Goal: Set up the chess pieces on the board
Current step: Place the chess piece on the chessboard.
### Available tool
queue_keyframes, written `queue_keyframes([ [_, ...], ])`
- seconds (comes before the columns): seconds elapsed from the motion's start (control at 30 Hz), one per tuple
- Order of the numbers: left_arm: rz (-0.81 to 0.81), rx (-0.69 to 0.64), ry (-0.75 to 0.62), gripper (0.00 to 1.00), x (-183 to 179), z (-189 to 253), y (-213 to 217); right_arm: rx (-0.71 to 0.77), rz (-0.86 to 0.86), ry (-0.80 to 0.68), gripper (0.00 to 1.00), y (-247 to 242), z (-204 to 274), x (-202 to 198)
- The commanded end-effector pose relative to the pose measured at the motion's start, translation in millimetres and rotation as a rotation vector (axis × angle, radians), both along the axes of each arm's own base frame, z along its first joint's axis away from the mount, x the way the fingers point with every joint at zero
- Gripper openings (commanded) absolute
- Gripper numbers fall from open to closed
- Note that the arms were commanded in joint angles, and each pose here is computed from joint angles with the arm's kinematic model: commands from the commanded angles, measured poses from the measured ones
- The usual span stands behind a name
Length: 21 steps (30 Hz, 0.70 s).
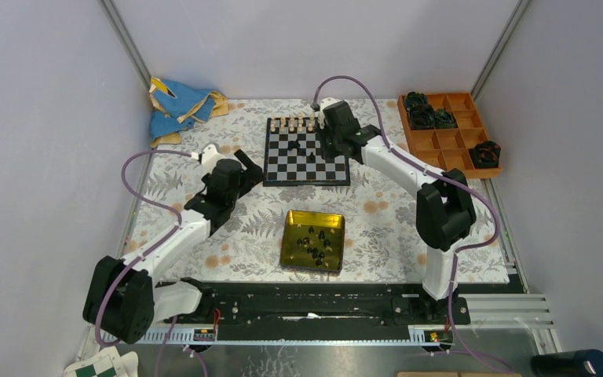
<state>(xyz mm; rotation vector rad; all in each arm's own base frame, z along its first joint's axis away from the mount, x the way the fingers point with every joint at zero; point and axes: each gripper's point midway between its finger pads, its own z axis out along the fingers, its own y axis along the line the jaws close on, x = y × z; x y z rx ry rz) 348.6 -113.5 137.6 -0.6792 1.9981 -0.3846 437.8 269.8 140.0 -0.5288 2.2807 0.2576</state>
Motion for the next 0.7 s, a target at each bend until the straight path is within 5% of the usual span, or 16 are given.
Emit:
queue_keyframes([
  [0.0,0.008,0.036,-0.015,0.99,-12.8,3.1,5.6,0.009,0.046,0.009,0.05,23.0,-3.3,-6.4],
  [0.67,-0.022,0.026,-0.030,0.99,-35.0,2.6,-1.2,-0.053,0.138,0.025,0.06,79.1,-25.5,-23.5],
])
